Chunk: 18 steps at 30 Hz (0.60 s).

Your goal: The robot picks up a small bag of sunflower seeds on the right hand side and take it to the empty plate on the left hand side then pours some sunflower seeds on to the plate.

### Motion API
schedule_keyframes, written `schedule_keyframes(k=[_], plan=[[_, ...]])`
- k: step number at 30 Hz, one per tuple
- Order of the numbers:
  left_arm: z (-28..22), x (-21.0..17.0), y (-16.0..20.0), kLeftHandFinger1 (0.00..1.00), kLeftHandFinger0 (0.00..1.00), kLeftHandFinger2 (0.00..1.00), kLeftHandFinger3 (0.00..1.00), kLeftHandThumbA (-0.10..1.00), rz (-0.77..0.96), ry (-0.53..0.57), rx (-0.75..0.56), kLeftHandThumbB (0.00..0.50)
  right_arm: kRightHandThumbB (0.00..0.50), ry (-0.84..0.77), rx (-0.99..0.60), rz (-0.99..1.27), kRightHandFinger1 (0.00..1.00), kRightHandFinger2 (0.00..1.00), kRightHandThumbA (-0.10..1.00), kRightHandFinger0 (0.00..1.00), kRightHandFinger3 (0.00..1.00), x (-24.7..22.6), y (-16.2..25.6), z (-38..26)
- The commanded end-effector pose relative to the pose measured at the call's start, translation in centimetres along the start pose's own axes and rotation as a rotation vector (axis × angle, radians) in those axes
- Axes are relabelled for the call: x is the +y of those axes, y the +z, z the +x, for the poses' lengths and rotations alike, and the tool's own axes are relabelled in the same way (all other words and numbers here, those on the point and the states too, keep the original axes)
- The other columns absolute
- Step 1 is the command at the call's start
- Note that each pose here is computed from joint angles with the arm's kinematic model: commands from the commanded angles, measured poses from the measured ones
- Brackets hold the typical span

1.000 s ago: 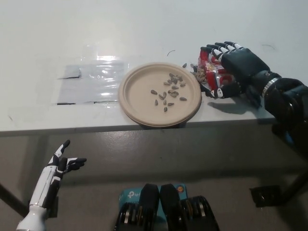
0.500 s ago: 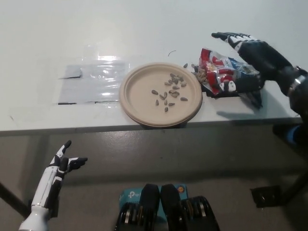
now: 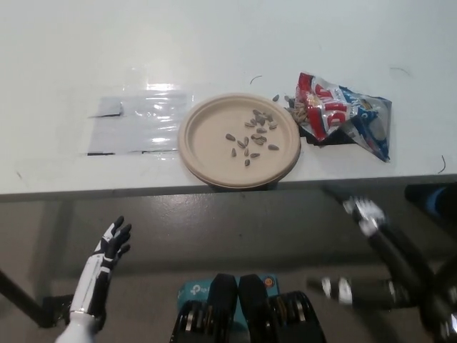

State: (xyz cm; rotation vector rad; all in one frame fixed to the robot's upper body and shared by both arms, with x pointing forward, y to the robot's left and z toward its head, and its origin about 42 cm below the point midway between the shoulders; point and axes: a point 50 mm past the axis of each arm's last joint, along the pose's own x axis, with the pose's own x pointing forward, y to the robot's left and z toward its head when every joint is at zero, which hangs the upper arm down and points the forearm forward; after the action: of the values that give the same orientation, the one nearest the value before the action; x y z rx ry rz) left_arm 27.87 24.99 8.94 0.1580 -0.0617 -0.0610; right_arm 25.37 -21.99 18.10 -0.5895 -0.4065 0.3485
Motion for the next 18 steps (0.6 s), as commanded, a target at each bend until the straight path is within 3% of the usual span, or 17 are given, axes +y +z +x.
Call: schedule_keyframes(k=[1, 5, 7, 11, 18], plan=[[-0.7, -0.5, 0.4, 1.0, 1.0, 1.0, 1.0, 1.0, -0.062, 0.039, -0.13, 0.251, 0.251, -0.401, -0.116, 0.136, 1.0, 1.0, 1.0, 1.0, 1.0, -0.3, 0.4, -4.6], [-1.6, -0.7, 0.2, 1.0, 1.0, 1.0, 1.0, 1.0, -0.059, 0.045, -0.125, 0.245, 0.263, -0.332, 0.041, 0.174, 1.0, 1.0, 1.0, 1.0, 1.0, 2.8, -4.4, -5.0], [-1.5, -0.7, 0.2, 1.0, 1.0, 1.0, 1.0, 1.0, -0.066, 0.051, -0.126, 0.207, 0.268, -0.336, 0.066, 0.209, 1.0, 1.0, 1.0, 1.0, 1.0, 2.9, -5.4, -4.9], [-1.4, -0.3, 0.4, 1.0, 1.0, 1.0, 1.0, 1.0, -0.065, 0.055, -0.133, 0.201, 0.282, -0.352, 0.081, 0.244, 1.0, 1.0, 1.0, 1.0, 1.0, 2.9, -6.0, -4.9], [-2.0, 0.3, 0.2, 1.0, 1.0, 1.0, 1.0, 1.0, -0.052, 0.048, -0.13, 0.2, 0.256, -0.343, 0.114, 0.242, 1.0, 1.0, 1.0, 1.0, 1.0, 3.8, -6.2, -5.7]])
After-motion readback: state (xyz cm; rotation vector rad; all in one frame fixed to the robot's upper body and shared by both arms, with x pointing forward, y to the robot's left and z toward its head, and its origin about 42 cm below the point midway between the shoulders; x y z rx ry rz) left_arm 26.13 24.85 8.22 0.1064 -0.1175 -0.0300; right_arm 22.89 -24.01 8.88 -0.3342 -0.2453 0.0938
